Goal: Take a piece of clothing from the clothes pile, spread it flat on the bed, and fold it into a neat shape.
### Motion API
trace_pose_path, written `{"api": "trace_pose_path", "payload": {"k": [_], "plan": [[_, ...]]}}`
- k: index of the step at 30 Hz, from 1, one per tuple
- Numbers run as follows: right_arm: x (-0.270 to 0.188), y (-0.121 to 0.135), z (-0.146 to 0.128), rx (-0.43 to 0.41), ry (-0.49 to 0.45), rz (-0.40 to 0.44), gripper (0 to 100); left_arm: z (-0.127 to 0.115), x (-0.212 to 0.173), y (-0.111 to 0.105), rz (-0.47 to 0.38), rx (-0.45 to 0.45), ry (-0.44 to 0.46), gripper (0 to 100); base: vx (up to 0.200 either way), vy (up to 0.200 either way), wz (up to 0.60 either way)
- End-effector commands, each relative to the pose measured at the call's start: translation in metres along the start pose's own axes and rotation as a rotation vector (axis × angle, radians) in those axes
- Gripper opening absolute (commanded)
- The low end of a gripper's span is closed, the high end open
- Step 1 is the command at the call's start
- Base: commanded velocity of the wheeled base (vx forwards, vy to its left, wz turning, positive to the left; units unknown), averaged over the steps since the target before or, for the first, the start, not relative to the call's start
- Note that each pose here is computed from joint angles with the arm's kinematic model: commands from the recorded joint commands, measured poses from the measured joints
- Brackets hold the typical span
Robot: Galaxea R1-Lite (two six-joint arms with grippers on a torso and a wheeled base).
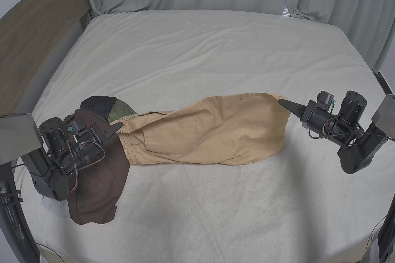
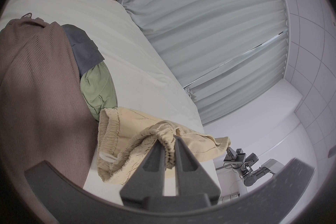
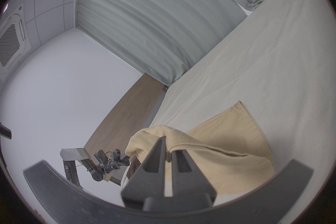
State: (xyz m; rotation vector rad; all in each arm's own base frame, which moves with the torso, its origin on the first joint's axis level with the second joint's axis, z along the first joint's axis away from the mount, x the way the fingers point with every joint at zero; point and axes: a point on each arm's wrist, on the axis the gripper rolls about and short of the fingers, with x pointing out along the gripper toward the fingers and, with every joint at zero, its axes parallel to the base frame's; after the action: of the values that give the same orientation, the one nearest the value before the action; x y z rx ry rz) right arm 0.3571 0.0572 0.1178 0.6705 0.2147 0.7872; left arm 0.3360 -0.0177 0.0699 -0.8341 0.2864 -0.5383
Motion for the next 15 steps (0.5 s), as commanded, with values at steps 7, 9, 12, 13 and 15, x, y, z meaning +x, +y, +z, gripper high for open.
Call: {"api": "trace_pose_path", "payload": {"k": [7,9,12,13,15], "plan": [[0.016,-0.02,-0.001,0.009,-0.006,0.001,0,-0.004,0.013,0.012,0.009,-0.006,0.002,0,0.0,0.0,0.0],[0.02,-0.024,0.0,0.009,-0.008,0.005,0,-0.005,0.016,0.016,0.013,-0.009,0.004,0,0.0,0.0,0.0],[0.026,-0.031,-0.002,0.01,-0.009,0.004,0,-0.006,0.02,0.021,0.013,-0.009,0.004,0,0.0,0.0,0.0],[0.027,-0.032,-0.003,0.011,-0.008,0.003,0,-0.006,0.021,0.022,0.013,-0.008,0.002,0,0.0,0.0,0.0],[0.029,-0.037,-0.004,0.012,-0.008,0.001,0,-0.006,0.024,0.025,0.012,-0.007,0.001,0,0.0,0.0,0.0]]}}
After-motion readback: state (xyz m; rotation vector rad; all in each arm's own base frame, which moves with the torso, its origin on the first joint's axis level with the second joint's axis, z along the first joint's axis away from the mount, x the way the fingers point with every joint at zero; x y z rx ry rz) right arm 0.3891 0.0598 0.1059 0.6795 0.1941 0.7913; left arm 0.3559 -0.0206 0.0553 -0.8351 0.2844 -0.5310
